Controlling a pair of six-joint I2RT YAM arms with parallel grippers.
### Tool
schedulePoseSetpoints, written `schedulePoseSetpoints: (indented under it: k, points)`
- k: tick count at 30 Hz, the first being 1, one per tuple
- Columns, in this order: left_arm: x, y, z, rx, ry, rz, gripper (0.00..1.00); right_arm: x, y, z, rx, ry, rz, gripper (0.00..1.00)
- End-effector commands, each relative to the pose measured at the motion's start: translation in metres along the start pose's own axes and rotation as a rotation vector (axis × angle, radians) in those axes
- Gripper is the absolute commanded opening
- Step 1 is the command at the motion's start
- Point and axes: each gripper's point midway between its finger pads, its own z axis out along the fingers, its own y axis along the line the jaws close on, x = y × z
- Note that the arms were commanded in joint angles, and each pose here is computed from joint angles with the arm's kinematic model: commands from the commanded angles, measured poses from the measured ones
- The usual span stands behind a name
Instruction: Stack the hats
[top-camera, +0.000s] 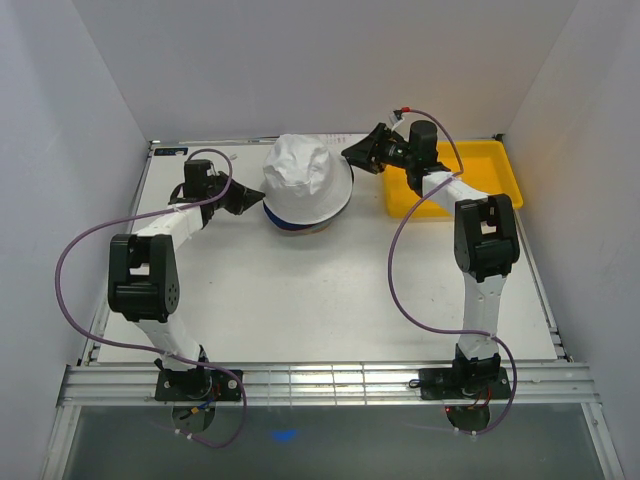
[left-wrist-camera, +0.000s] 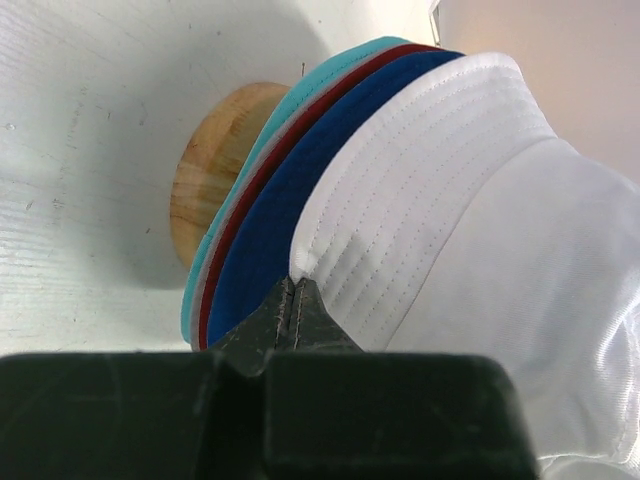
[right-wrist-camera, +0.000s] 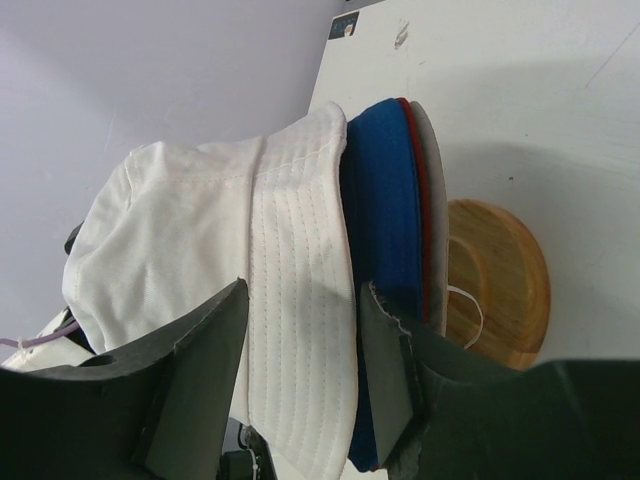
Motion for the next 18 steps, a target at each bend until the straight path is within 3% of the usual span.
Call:
schedulePoseSetpoints:
  k: [1, 18]
  points:
    - [-0.011, -0.008, -0.002, 0.010, -0.022, 0.023, 0.00, -0.004, 0.017, -0.005, -0.049, -0.005, -0.039, 0.54]
    - [-0.015, -0.009, 0.002, 0.009, -0.025, 0.022, 0.00, 0.006, 0.014, -0.008, -0.067, 0.010, -0.019, 0.50]
